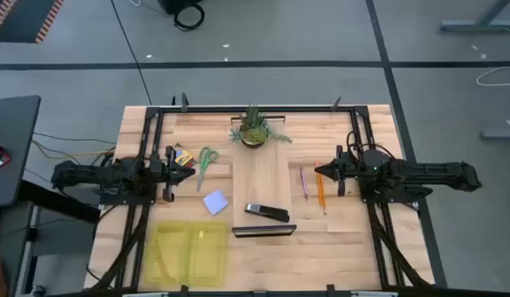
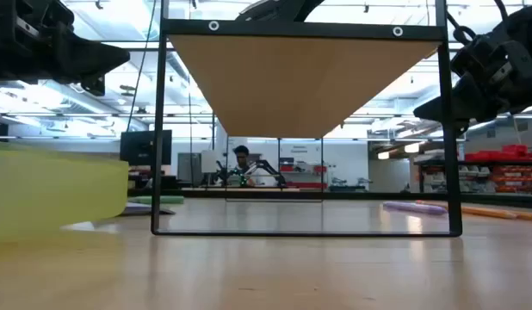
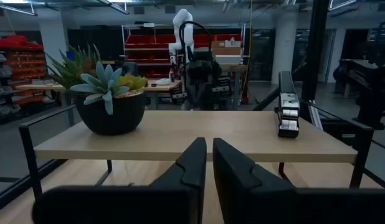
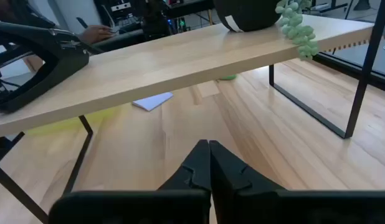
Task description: Pack school essentials
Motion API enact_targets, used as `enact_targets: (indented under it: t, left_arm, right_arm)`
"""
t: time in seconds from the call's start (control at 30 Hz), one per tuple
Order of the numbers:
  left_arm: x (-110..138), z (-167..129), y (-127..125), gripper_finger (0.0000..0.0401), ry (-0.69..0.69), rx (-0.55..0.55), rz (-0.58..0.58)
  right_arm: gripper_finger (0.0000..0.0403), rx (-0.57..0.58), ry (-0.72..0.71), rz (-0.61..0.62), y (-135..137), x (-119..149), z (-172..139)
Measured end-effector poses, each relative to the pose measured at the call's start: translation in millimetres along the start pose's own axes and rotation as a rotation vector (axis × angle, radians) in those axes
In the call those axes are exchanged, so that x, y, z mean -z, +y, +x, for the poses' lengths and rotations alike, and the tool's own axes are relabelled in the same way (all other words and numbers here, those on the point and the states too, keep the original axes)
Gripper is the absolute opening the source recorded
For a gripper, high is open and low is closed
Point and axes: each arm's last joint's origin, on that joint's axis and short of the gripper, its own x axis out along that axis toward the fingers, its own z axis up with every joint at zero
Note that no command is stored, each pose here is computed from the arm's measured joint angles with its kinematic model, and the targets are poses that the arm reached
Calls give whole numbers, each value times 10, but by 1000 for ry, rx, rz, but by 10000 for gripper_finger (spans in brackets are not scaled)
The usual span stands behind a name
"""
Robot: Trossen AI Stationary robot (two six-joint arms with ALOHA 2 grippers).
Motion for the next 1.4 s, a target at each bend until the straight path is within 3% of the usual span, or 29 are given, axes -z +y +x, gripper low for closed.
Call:
enact_targets:
  t: [1.4]
  left_arm:
    - [0,0,0,37,0,0,0]
  right_arm:
    - [6,0,-1,0,0,-1,0]
